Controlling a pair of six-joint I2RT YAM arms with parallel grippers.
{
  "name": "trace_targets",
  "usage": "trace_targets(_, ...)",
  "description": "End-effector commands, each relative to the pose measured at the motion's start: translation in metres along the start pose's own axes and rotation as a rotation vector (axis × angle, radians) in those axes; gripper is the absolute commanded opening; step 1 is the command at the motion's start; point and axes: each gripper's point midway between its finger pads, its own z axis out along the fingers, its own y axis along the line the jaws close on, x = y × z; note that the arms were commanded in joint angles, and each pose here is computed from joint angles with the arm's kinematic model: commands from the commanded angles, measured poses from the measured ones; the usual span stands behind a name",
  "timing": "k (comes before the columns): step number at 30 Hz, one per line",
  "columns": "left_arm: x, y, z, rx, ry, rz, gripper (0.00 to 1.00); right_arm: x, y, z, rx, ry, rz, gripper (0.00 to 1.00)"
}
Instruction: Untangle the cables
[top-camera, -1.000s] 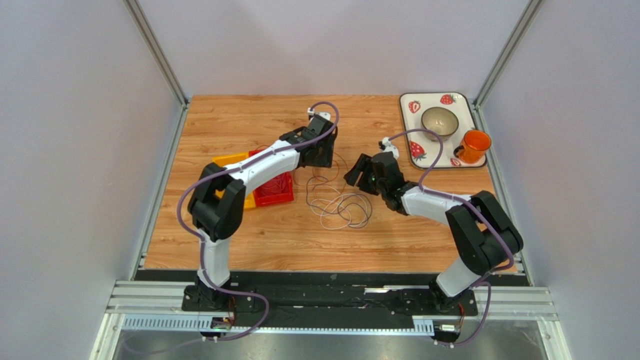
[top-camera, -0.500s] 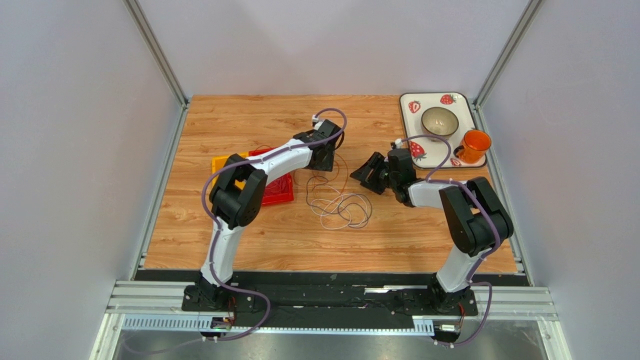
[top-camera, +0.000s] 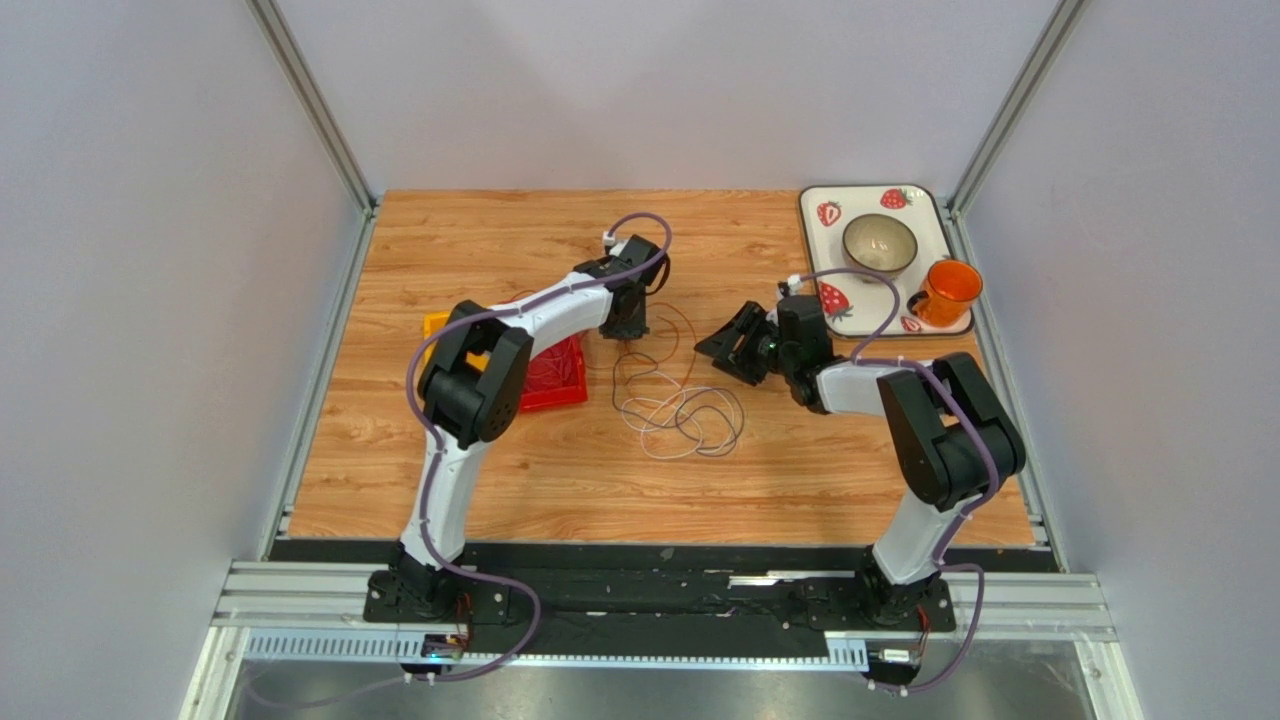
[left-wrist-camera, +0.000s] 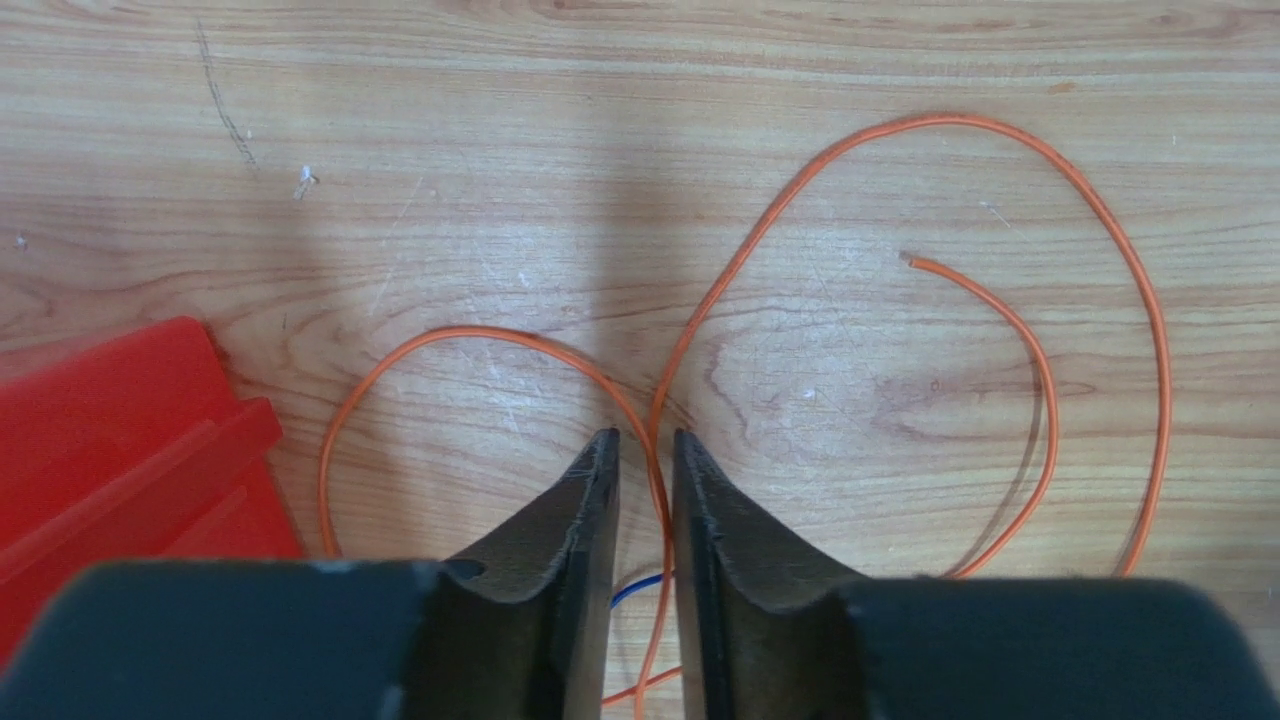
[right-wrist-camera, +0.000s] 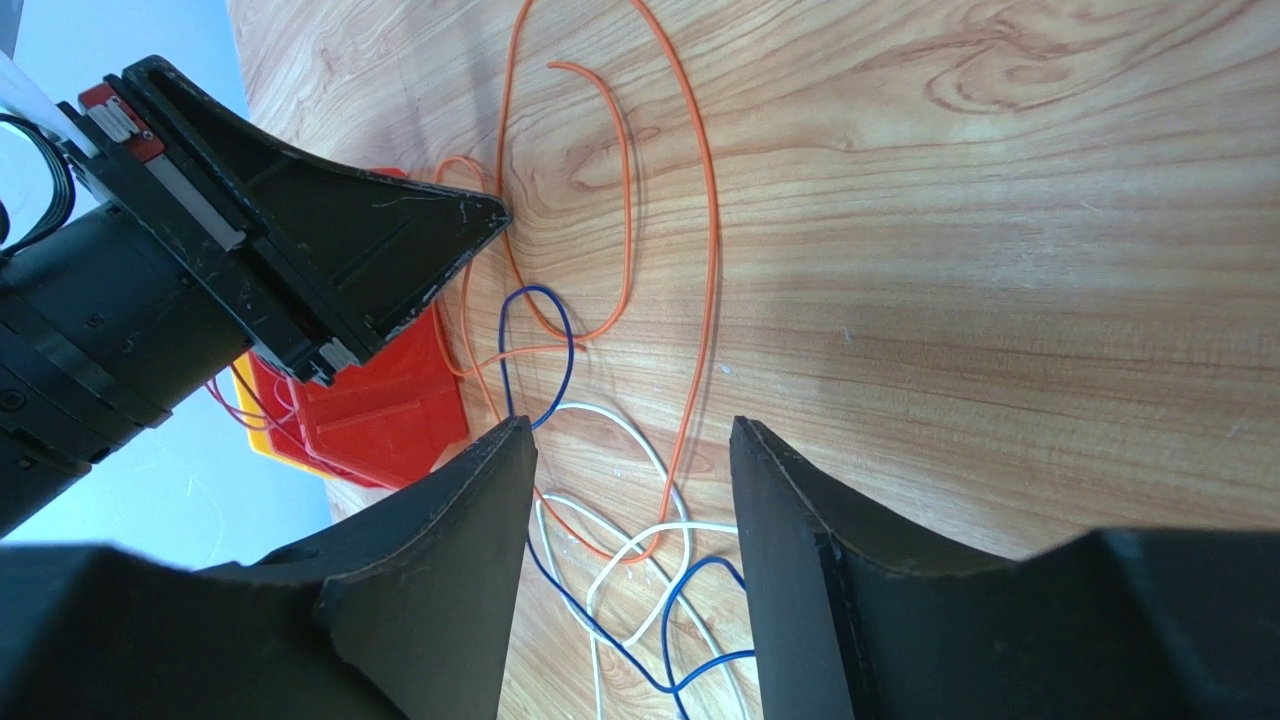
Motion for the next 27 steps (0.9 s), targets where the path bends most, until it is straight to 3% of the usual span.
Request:
trace_targets(1, 0.013, -0.003, 0.01, 0.011, 0.04, -0.031, 0.23, -0.006, 0.005, 0.002, -0.039, -0.014, 0.004, 0.54)
trace_targets(2, 0.014, -0.003, 0.011, 0.008, 0.038, -0.032, 0.16, -0.005, 0.005, 0.002, -0.041, -0.01, 0.006, 0.54)
trace_targets(8, 0.017, -0.005, 0.014, 0.018, 0.055, -0.019, 0.0, -0.005, 0.005, 0.003, -0.049, -0.005, 0.013, 0.52)
trace_targets(16, -0.03, -0.03, -0.019, 0.125, -0.041, -0.027, 0.0, -0.005, 0.006, 0.003, -0.063, -0.003, 0.009, 0.52)
trace_targets(27, -0.097, -0.037, -0.147, 0.267, -0.278, -0.026, 0.0, -0.005, 0.009, 0.002, -0.076, -0.003, 0.006, 0.51)
